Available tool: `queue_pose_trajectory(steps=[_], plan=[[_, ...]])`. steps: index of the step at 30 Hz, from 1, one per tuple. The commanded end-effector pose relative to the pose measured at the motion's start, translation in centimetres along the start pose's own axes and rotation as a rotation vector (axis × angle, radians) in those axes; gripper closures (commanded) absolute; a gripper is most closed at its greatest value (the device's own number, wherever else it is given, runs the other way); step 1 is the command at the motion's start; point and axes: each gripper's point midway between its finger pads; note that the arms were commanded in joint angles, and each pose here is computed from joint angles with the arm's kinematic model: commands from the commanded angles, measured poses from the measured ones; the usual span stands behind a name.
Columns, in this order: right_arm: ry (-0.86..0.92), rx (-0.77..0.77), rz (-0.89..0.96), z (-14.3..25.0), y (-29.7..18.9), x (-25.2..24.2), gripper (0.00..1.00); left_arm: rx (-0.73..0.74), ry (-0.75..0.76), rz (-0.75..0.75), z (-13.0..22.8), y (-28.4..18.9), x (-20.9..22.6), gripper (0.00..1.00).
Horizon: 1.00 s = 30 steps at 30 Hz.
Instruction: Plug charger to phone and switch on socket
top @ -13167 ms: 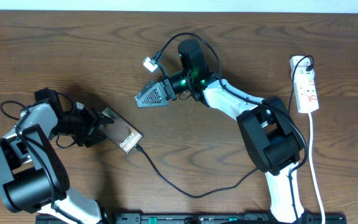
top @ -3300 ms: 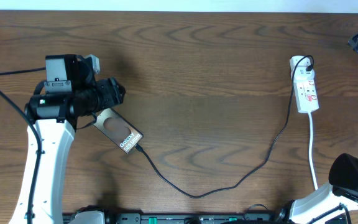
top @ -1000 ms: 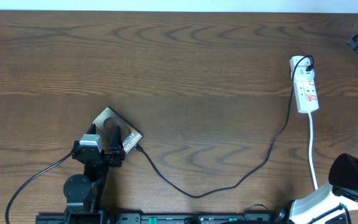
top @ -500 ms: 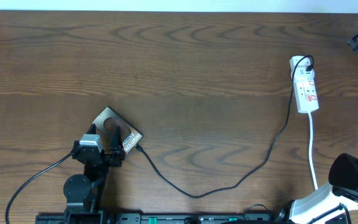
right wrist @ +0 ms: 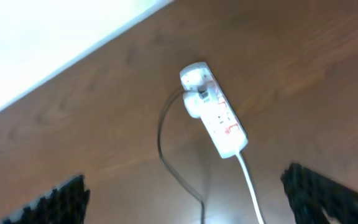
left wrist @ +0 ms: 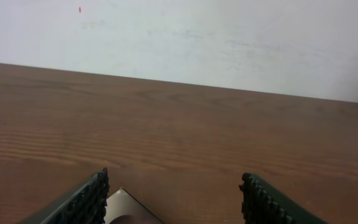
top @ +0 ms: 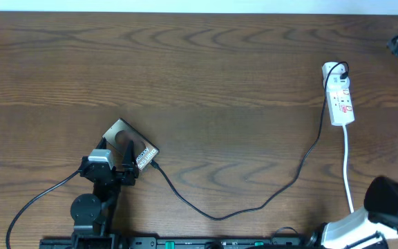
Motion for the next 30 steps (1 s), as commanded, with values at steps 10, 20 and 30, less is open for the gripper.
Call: queue_pose_trajectory(steps=[10, 20, 30], plan=[[-0.219, -0.269, -0.208, 6.1, 3.7, 6.3, 0.01, 0.049, 0.003, -0.008, 1.4, 0.0, 0.2, 0.34], [-0.328, -0.631, -0.385, 12.9, 5.4, 7.4, 0.01, 0.049, 0.003, -0.008, 1.4, 0.0, 0.2, 0.34], [-0.338, -0.859, -0.444, 20.8, 6.0, 3.6, 0.01, 0.049, 0.003, -0.008, 1.4, 0.0, 0.2, 0.34]])
Point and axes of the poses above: each gripper's point midway between its finger pads, its own y axis out along the fingers, its own x axis along the line the jaws close on, z = x × y, and after that the axes turned 2 degrees about y, right-handed
